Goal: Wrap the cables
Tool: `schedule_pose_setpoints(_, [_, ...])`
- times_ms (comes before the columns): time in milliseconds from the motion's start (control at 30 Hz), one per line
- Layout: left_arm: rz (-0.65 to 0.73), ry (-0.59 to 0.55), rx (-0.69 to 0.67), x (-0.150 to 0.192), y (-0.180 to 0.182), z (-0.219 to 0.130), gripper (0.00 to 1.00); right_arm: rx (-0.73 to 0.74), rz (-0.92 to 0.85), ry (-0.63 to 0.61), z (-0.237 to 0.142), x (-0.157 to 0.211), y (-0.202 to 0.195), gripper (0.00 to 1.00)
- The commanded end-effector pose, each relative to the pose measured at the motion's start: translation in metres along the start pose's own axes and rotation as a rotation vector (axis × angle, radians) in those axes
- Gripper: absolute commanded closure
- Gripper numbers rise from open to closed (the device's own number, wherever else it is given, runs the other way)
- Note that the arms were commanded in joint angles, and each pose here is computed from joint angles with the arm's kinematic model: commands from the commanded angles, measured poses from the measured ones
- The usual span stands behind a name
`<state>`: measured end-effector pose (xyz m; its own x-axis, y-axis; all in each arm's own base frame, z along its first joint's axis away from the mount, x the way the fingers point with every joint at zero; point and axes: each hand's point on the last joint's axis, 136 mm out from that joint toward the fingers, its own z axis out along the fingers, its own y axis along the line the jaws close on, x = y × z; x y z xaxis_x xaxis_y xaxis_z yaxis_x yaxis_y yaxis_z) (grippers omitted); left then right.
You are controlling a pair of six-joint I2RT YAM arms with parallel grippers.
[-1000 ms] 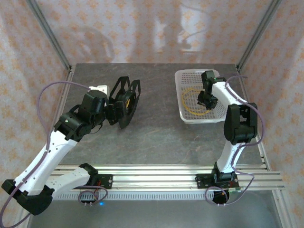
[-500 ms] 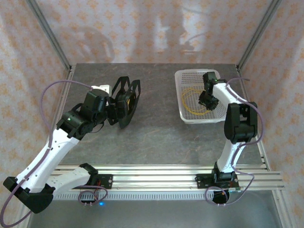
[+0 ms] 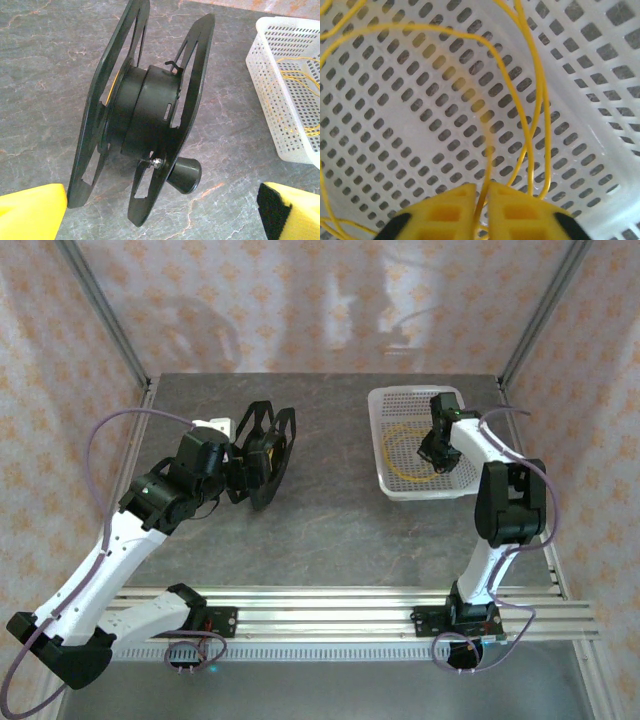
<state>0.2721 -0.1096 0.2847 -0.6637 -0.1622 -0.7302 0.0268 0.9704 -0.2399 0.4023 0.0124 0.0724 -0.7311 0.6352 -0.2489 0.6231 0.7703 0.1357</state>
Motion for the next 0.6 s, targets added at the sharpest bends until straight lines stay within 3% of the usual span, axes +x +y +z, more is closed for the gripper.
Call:
schedule_pose_setpoints(0, [-0.013, -0.029, 0.018, -0.006, -0.001, -0.011, 0.01, -0.017, 0.018, -0.012, -0.005, -0.009, 0.006, 1.0])
schedule_pose_setpoints(267, [-0.027, -0.062, 0.091, -0.01, -0.009, -0.029, 0.01, -0.244, 0.016, -0.281, -0.123, -0.042, 0.025, 1.0])
schedule_pose_setpoints(567, [-0.078, -0.076, 0.213, -0.016, -0.028, -0.044, 0.01, -0.613, -0.134, -0.609, -0.256, -0.027, 0.036, 1.0])
